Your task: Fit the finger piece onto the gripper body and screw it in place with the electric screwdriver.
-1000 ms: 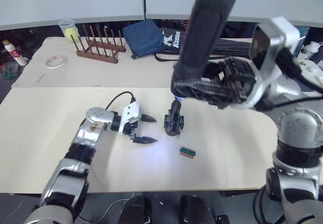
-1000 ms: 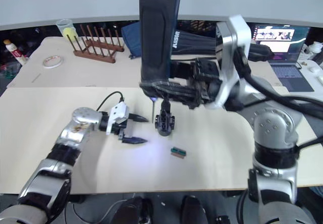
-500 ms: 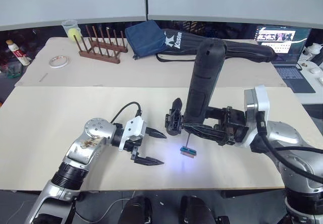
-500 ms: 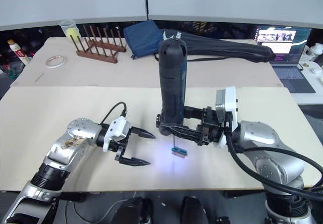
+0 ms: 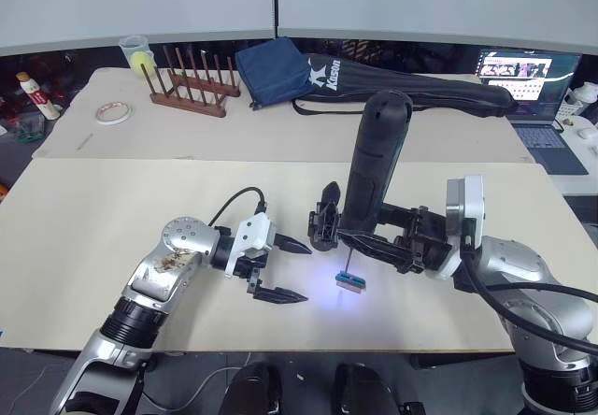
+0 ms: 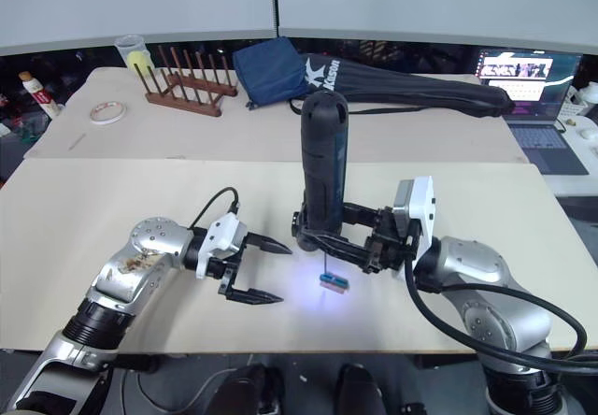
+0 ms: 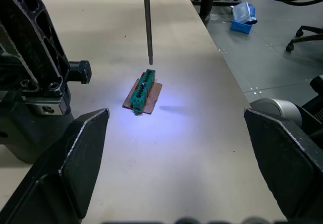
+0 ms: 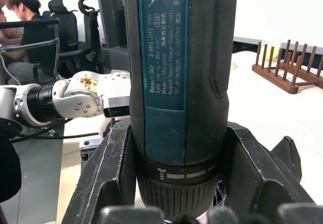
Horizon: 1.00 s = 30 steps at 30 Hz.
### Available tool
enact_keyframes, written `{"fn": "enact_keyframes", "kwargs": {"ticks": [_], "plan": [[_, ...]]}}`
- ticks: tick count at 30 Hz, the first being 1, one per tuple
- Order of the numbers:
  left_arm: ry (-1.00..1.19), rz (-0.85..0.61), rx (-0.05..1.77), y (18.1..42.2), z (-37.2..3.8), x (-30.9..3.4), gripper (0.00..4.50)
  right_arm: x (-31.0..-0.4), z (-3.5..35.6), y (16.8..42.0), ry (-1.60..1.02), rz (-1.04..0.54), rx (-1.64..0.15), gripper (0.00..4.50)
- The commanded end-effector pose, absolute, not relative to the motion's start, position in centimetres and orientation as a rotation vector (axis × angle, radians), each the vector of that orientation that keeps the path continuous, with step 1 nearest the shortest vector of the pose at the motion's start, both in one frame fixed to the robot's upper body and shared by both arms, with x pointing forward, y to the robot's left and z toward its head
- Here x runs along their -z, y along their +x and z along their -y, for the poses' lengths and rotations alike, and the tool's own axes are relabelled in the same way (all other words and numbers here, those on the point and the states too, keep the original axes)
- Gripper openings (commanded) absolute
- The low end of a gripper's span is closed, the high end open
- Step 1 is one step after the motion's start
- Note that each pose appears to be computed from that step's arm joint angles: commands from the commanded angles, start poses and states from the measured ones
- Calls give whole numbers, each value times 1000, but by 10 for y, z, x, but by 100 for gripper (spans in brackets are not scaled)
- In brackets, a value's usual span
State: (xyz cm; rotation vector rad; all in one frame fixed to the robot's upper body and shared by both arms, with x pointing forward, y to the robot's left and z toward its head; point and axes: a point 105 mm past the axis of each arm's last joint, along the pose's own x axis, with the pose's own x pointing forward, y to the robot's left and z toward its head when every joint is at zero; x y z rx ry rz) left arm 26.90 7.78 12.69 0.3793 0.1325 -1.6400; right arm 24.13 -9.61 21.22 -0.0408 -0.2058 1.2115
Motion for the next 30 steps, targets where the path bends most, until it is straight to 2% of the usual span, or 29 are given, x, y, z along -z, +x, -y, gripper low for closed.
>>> {"fn": "enact_keyframes", "kwargs": {"ticks": [1,30], "plan": [[401,-92,1654,270,-76,-135,450,-224,95,234,-73,289,-1221,191],[418,-82,1649,275,-74,-136,450,-214,97,239,-107,274,-1214,191]]}}
